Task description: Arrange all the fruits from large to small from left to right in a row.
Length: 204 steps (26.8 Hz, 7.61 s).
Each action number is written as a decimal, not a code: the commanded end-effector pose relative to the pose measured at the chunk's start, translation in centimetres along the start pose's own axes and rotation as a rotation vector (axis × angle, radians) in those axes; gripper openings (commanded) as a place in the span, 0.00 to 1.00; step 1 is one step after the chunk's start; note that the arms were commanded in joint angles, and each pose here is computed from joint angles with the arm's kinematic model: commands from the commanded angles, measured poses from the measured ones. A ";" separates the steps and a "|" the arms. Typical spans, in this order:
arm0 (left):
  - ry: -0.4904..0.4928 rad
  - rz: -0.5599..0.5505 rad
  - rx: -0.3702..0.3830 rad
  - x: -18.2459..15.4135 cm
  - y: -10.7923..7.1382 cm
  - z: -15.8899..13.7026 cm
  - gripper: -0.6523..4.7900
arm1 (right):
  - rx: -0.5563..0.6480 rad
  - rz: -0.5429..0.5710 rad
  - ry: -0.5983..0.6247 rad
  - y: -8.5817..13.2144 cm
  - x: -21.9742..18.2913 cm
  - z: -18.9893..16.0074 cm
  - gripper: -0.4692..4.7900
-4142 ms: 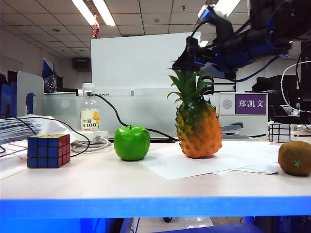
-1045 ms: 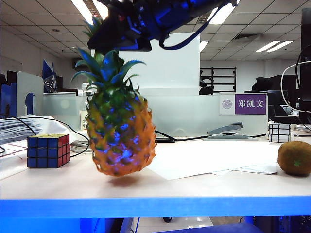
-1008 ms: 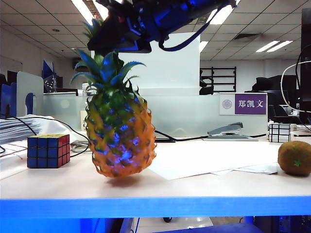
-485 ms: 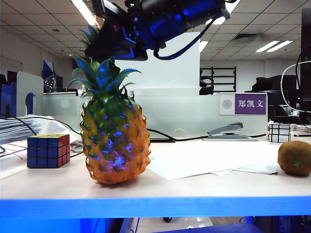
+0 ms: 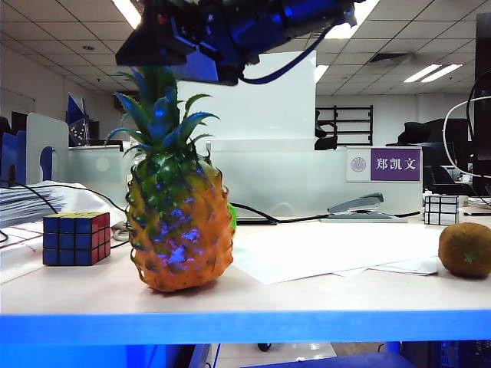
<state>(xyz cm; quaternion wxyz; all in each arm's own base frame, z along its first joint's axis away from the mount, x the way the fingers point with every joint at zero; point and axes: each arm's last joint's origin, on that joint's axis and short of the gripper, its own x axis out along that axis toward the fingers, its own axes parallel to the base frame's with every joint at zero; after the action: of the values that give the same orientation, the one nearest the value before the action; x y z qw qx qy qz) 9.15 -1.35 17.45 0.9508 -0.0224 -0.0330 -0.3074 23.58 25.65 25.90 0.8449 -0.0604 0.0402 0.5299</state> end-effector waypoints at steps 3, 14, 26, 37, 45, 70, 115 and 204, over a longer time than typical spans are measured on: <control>-0.012 -0.007 0.006 0.0 0.0 0.2 0.11 | -0.018 -0.012 -0.057 -0.1 -0.1 0.8 0.76; -0.007 -0.007 0.003 0.0 0.0 0.1 0.11 | -0.071 -0.087 -0.241 -0.4 -0.5 2.8 1.00; -0.006 -0.014 0.002 0.0 -0.1 0.1 0.28 | -0.135 -0.453 -0.370 -7.0 -5.6 5.3 1.00; 0.002 -0.026 -0.008 0.0 -0.1 0.0 0.28 | 0.246 -0.187 0.049 -15.9 -5.8 -5.2 1.00; 0.005 -0.053 -0.030 0.0 -0.2 0.0 0.28 | 0.313 0.058 0.178 -18.3 -2.8 -6.0 1.00; 0.009 -0.092 -0.044 0.0 -0.3 0.0 0.28 | 0.097 0.164 0.301 -16.8 1.7 -8.4 1.00; 0.014 -0.088 -0.033 0.0 -0.3 -0.1 0.28 | 0.118 0.078 0.314 -17.1 5.0 -9.6 0.09; 0.550 -0.370 0.450 22.7 9.6 0.6 1.00 | 0.028 0.051 0.250 -0.7 -24.0 18.8 0.07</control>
<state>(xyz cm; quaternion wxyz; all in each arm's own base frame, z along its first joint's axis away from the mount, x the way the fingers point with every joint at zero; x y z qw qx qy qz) 32.82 -6.66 19.42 0.8319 0.2714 0.1617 -0.4562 14.04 6.72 47.55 0.8206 -0.1122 0.1613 0.5366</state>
